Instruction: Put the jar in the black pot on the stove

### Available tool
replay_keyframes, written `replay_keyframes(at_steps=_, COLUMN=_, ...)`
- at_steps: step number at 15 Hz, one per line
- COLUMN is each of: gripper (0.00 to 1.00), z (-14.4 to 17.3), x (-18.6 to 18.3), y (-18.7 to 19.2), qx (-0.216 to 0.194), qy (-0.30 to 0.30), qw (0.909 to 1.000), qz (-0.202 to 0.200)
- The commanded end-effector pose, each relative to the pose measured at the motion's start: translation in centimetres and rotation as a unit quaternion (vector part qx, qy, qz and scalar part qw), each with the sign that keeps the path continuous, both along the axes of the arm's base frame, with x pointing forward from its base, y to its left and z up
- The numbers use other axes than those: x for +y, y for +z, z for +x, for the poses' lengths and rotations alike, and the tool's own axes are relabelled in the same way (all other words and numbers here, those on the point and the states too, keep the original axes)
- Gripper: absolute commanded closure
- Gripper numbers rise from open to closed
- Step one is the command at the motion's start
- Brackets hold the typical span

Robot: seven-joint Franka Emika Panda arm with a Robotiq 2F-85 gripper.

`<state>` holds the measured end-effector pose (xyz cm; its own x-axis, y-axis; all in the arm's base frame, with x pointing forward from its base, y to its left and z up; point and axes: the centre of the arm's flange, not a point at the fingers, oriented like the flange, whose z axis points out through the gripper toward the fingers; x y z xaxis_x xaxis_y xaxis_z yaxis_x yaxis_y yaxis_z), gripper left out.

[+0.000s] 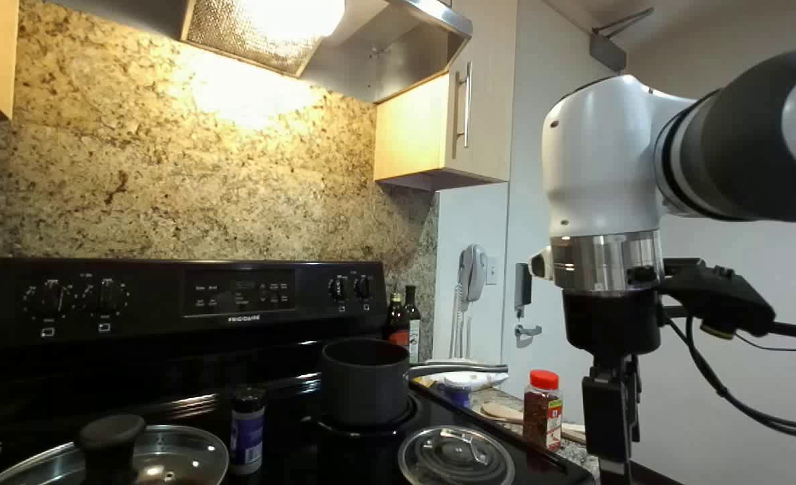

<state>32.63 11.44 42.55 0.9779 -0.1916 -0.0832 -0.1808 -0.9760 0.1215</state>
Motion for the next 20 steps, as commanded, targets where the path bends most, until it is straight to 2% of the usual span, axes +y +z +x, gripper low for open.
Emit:
replay_keyframes(at_steps=1, gripper=0.0, z=0.0, x=0.0, y=0.0, qx=0.0, qy=0.0, qw=1.0, qz=0.0)
replay_keyframes(at_steps=10, gripper=0.0, z=0.1, x=-6.2, y=0.9, qx=-0.027, qy=-0.056, qw=0.9974, qz=0.037)
replay_keyframes(at_steps=14, gripper=0.0, z=0.1, x=-10.2, y=1.1, qx=-0.055, qy=-0.1, qw=0.9933, qz=0.018)
replay_keyframes(at_steps=16, gripper=0.0, z=0.1, x=-12.6, y=0.6, qx=-0.068, qy=-0.102, qw=0.9924, qz=-0.004)
replay_keyframes(at_steps=20, gripper=0.0, z=0.3, x=-16.9, y=-0.8, qx=-0.095, qy=-0.111, qw=0.9893, qz=-0.012)
